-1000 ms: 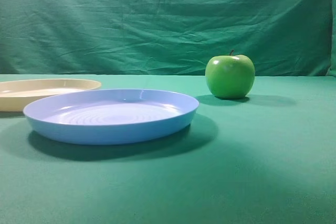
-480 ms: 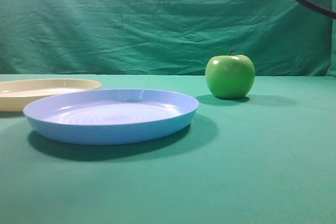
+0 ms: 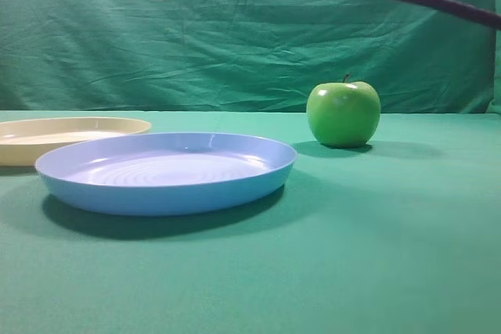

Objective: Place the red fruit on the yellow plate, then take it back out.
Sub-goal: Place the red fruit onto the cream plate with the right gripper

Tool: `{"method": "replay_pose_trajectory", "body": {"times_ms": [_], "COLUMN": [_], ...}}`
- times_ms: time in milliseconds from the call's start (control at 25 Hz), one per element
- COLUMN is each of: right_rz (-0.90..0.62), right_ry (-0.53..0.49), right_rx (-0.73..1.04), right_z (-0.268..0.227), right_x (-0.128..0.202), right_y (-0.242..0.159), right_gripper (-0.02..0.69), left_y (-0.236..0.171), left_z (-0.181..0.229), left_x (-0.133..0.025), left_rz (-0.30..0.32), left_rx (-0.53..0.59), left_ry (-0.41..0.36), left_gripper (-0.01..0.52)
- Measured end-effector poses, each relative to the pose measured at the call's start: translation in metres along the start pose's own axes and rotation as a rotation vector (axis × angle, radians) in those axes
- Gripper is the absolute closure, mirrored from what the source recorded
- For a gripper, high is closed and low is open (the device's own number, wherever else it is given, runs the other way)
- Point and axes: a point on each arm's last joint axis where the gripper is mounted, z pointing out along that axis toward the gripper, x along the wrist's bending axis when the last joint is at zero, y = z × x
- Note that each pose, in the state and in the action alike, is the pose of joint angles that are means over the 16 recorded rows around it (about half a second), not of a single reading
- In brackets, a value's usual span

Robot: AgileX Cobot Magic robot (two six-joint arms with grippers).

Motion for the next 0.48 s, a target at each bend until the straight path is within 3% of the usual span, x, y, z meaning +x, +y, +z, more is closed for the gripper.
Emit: {"method": "replay_pose_trajectory", "body": {"times_ms": [160, 480], "right_rz": [-0.004, -0.009], "right_ry": [0.017, 0.032], "right_rx": [0.011, 0.045], "right_z": [0.026, 0.047], "right_x": [0.004, 0.006], "right_y": [-0.012, -0.029], "right_gripper": [0.394, 0.176], "left_y": [0.000, 0.000], "left_z": [0.000, 0.000], "left_x": [0.000, 0.000], "left_rz": [0.000, 0.000], "left_rx": [0.000, 0.000], "left_ry": [0.000, 0.000], "left_gripper": [0.514, 0.514]}}
